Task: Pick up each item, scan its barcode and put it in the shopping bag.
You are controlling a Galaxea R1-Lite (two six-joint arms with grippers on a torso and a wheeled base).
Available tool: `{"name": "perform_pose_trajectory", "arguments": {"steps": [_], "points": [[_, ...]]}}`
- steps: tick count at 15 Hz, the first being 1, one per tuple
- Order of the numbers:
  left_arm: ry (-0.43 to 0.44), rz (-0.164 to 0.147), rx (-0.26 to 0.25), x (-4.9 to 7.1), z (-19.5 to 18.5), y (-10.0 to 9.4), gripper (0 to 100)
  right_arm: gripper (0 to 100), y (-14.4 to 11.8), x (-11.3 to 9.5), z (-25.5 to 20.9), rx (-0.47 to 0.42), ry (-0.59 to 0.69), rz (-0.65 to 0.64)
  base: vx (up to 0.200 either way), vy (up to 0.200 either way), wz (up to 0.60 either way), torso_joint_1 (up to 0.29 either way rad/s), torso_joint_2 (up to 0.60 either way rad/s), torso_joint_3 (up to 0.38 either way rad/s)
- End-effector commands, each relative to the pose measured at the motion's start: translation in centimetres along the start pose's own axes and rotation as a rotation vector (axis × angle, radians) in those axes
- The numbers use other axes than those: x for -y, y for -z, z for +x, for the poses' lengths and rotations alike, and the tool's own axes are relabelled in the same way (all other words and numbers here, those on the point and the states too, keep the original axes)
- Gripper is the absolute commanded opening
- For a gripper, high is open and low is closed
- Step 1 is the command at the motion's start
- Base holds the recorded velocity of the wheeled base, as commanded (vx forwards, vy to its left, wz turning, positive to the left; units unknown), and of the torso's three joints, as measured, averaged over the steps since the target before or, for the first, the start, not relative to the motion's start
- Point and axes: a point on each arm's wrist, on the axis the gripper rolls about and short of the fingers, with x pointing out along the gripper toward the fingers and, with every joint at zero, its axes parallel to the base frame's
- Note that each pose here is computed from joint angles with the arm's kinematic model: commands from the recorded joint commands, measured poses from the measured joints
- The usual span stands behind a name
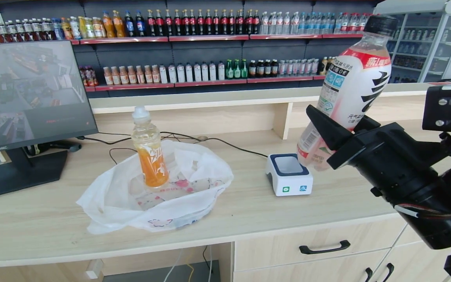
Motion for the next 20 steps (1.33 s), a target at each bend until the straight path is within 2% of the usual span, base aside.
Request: {"name": "perform_pose_trajectory", "arguments": {"steps": [1, 7, 15, 20], "points": [[0.0, -0.001, 0.0, 0.0, 0.0, 0.0, 100, 0, 0.0, 0.0, -0.1, -0.002, -0.002, -0.001, 0.0, 0.2, 0.0, 0.017, 0.01, 0.002], [0.0, -0.001, 0.0, 0.0, 0.0, 0.0, 100, 0, -0.5, 0.1, -0.5, 0.008, 0.0, 0.0, 0.0, 0.2, 0.0, 0.002, 0.0, 0.001], [0.0, -0.001, 0.0, 0.0, 0.0, 0.0, 100, 0, 0.2, 0.5, 0.8, 0.008, 0.019, -0.008, 0.0, 0.0, 0.0, 0.0, 0.0, 0.0], [0.0, -0.001, 0.0, 0.0, 0.0, 0.0, 100, 0, 3.3, 0.1, 3.8, -0.027, 0.016, -0.01, 0.0, 0.0, 0.0, 0.0, 0.0, 0.0]]}}
